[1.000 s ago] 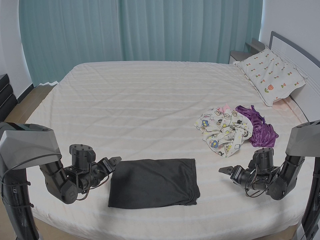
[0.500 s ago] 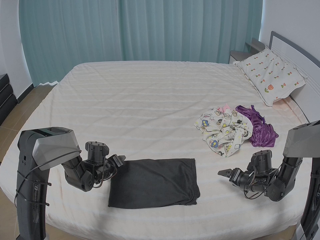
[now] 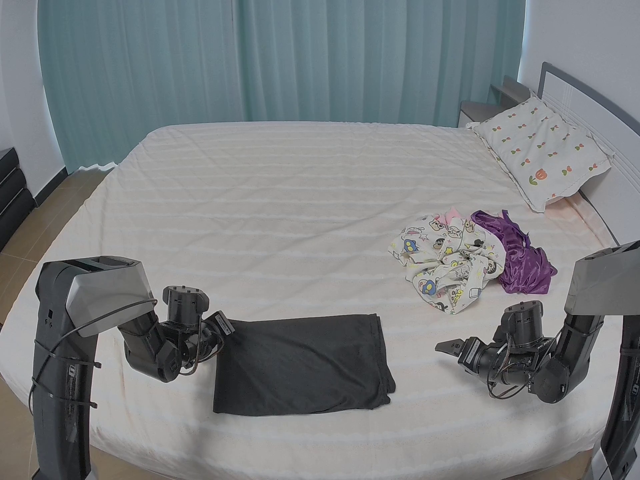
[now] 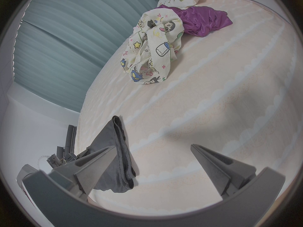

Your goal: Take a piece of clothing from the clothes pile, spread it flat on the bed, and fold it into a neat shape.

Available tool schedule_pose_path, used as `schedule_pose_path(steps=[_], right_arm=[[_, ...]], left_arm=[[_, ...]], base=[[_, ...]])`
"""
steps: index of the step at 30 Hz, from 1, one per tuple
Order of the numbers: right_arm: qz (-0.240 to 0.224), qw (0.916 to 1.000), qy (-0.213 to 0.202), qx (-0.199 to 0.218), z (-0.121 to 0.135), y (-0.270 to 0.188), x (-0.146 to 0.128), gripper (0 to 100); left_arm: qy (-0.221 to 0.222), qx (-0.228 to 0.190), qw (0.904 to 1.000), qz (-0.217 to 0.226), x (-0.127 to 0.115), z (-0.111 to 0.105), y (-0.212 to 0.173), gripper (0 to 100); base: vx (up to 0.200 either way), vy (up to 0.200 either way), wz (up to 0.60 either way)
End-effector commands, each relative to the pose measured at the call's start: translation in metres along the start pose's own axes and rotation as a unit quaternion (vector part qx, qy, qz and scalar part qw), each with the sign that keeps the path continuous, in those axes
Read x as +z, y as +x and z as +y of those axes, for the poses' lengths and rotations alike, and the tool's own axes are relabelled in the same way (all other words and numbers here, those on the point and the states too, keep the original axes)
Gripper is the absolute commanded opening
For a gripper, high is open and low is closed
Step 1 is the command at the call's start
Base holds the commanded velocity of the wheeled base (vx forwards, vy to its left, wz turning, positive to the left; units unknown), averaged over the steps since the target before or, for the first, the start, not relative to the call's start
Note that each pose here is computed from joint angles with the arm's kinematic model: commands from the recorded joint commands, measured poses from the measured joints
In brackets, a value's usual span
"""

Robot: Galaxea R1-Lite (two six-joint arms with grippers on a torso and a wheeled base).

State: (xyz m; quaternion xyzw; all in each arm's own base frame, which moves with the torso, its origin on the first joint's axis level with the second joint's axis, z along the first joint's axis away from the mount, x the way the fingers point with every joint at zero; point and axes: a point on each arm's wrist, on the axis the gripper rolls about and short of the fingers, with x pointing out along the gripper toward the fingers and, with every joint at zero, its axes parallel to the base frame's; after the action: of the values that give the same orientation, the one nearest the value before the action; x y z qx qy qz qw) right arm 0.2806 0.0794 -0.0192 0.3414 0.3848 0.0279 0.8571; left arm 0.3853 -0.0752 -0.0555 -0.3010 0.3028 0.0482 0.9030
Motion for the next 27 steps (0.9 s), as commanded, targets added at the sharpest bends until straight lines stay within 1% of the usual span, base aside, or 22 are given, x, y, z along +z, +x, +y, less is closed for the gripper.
schedule_pose_path(steps=[1, 9, 10, 14, 16, 18, 20, 21, 22, 24, 27], right_arm=[[0.001, 1.0, -0.001, 0.0, 0.0, 0.0, -0.001, 100], [0.0, 1.0, -0.003, 0.004, 0.001, 0.001, -0.003, 100], [0.001, 1.0, -0.004, 0.004, 0.001, 0.001, -0.003, 100], [0.004, 1.0, -0.005, 0.001, 0.0, 0.003, -0.005, 100], [0.005, 1.0, -0.007, 0.003, 0.001, 0.003, -0.006, 100], [0.006, 1.0, -0.007, 0.003, 0.001, 0.002, -0.006, 100], [0.006, 1.0, -0.007, 0.003, 0.001, 0.002, -0.006, 100], [0.006, 1.0, -0.007, 0.003, 0.001, 0.002, -0.006, 100], [0.006, 1.0, -0.007, 0.003, 0.001, 0.002, -0.006, 100], [0.005, 1.0, -0.007, 0.004, 0.002, 0.002, -0.006, 100], [0.006, 0.9999, -0.008, 0.004, 0.002, 0.002, -0.006, 100]], left_arm=[[-0.005, 0.003, 1.0, -0.008, 0.007, 0.002, -0.001, 0], [-0.005, 0.004, 1.0, -0.005, 0.006, 0.003, -0.001, 0], [-0.005, 0.006, 1.0, -0.003, 0.005, 0.004, -0.001, 100], [-0.005, 0.008, 1.0, -0.002, 0.005, 0.005, -0.001, 100], [-0.01, 0.009, 0.9999, -0.001, 0.006, 0.005, -0.009, 100], [-0.011, 0.004, 0.9999, 0.005, 0.008, 0.003, -0.024, 100], [-0.009, -0.005, 0.9998, 0.018, 0.005, 0.003, -0.039, 100], [-0.009, -0.005, 0.9998, 0.018, 0.005, 0.003, -0.039, 100], [-0.008, -0.019, 0.9995, 0.023, 0.004, 0.003, -0.05, 100], [-0.004, -0.037, 0.9989, 0.03, -0.003, 0.005, -0.069, 100], [0.013, -0.052, 0.9972, 0.052, -0.022, 0.01, -0.088, 100]], base=[[0.0, 0.0, 0.0], [0.0, 0.0, 0.0], [0.0, 0.0, 0.0], [0.0, 0.0, 0.0], [0.0, 0.0, 0.0], [0.0, 0.0, 0.0], [0.0, 0.0, 0.0], [0.0, 0.0, 0.0], [0.0, 0.0, 0.0], [0.0, 0.0, 0.0], [0.0, 0.0, 0.0]])
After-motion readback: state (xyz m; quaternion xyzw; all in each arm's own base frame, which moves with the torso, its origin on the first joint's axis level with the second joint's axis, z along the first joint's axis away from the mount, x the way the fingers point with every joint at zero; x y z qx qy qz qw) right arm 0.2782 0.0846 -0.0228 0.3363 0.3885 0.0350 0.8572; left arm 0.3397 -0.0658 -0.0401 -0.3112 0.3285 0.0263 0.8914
